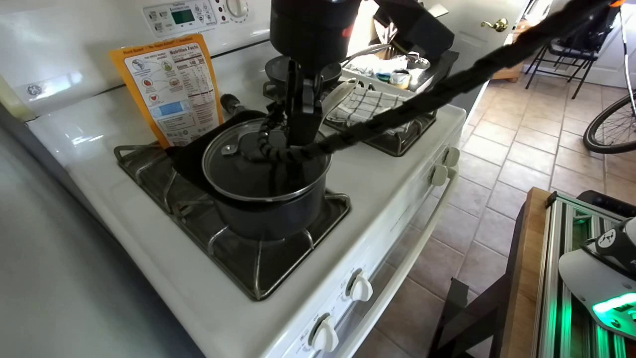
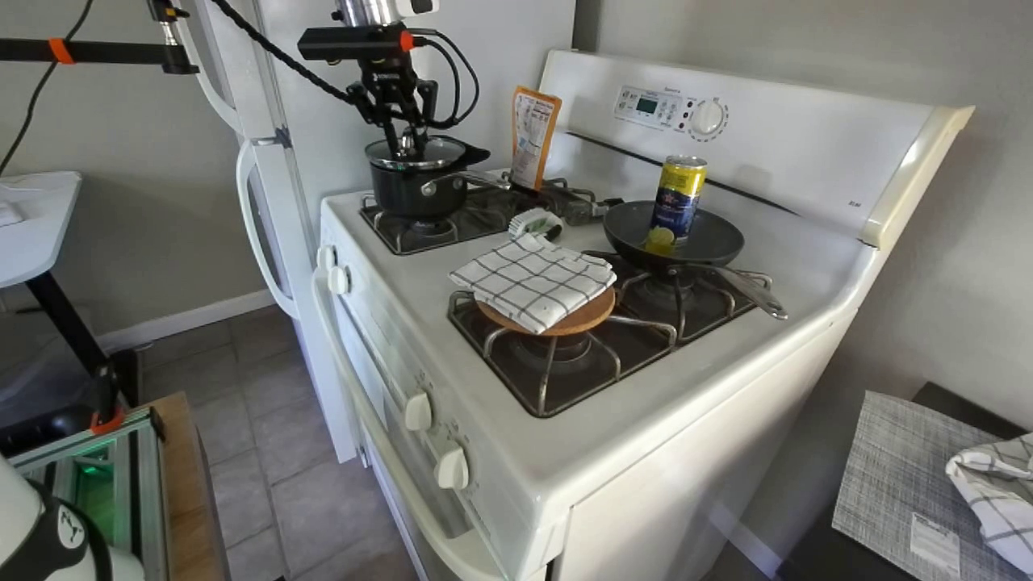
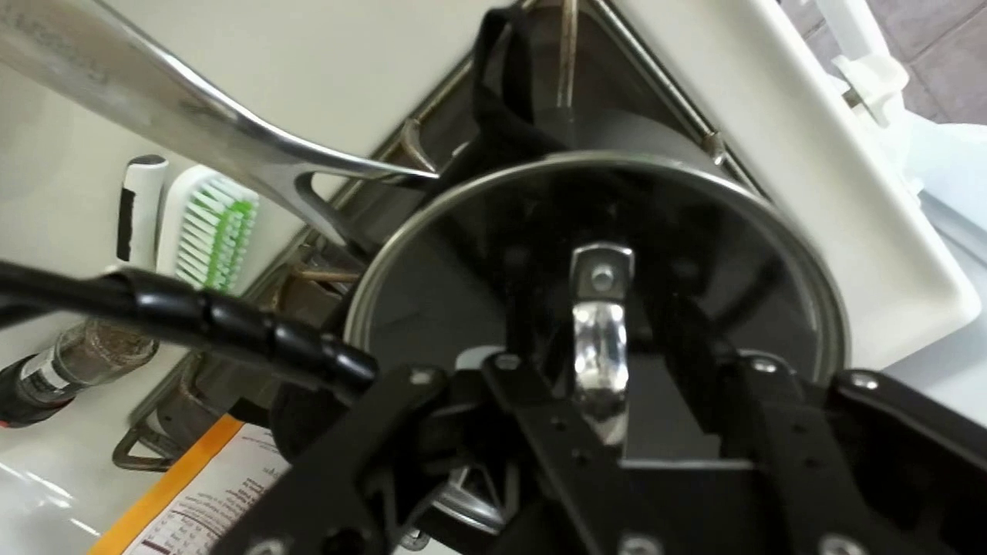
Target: Use the lid to cover the pot
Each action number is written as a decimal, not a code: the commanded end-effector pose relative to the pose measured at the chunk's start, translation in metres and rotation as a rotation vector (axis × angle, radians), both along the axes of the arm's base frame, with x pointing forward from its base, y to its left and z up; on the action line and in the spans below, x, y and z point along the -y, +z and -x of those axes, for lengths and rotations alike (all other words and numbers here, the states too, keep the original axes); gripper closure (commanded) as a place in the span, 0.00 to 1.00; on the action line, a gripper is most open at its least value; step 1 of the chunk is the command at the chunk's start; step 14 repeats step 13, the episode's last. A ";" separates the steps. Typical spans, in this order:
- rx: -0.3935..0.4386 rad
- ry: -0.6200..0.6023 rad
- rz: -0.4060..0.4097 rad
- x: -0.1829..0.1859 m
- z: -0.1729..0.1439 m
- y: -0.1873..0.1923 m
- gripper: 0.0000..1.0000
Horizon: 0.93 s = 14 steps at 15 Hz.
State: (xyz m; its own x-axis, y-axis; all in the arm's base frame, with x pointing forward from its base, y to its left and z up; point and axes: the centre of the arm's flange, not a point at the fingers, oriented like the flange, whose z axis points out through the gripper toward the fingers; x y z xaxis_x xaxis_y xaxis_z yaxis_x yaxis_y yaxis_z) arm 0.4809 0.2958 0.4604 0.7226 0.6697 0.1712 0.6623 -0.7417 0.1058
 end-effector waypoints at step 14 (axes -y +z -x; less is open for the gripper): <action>0.235 -0.146 -0.083 0.047 0.014 0.129 0.00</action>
